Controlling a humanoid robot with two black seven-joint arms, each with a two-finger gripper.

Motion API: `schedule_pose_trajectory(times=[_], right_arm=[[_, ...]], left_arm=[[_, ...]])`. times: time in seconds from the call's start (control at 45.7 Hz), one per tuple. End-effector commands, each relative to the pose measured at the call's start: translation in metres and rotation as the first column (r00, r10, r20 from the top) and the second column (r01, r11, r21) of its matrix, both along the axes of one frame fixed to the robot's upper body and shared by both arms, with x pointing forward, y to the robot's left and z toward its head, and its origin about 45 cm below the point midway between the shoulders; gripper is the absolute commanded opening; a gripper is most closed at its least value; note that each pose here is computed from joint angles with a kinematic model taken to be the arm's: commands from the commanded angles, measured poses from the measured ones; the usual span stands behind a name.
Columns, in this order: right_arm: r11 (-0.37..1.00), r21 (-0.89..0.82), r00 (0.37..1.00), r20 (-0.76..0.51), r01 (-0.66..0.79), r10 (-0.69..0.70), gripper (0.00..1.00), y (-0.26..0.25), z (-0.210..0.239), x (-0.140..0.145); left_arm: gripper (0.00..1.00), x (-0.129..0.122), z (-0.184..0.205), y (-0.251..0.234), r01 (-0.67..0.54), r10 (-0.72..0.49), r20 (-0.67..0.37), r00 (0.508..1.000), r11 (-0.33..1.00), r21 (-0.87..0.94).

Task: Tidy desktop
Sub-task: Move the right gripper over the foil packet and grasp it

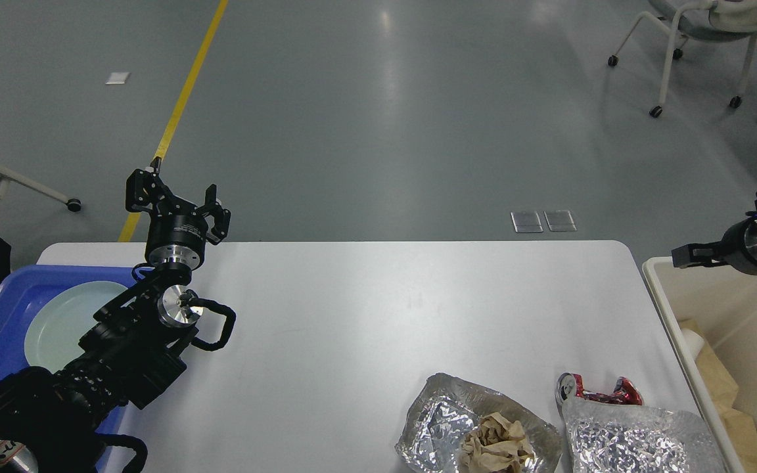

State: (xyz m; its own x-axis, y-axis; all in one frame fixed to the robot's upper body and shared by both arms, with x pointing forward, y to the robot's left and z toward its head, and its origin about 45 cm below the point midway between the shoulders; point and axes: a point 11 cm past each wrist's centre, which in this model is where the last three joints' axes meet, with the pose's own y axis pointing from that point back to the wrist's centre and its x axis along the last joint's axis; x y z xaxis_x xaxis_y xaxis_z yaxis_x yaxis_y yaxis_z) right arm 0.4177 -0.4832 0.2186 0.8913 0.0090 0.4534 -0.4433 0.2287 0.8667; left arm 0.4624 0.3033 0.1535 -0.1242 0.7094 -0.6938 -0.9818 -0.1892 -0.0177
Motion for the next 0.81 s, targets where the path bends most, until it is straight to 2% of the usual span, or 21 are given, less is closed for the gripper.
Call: schedule_pose_trajectory(times=[0.0,0.263,0.504,0.679,0.788], right_arm=[[0.991,0.136,0.999,-0.026,-0.016,0.019,1.0,0.037,0.044,0.006],[0.923,0.364,0.982,-0.081,-0.127,0.168,1.0,0.129,0.128,-0.007],[0.801,0.525,0.918,-0.087,-0.288,0.388,1.0,0.217,0.229,-0.054],[0.642,0.625,0.867,0.12,-0.445,0.484,1.0,0.267,0.299,-0.07],[0.584,0.64,0.837,0.184,-0.5,0.516,1.0,0.284,0.319,-0.076]], left_arm=[[1.0,0.0,0.0,0.0,0.0,0.0,0.0,1.0,1.0,0.0],[1.0,0.0,0.0,0.0,0.0,0.0,0.0,1.0,1.0,0.0],[1.0,0.0,0.0,0.0,0.001,-0.001,0.0,1.0,1.0,0.001],[1.0,0.0,0.0,0.0,0.001,-0.001,0.0,1.0,1.0,0.001],[1.0,0.0,0.0,0.0,0.0,0.0,0.0,1.0,1.0,0.0]])
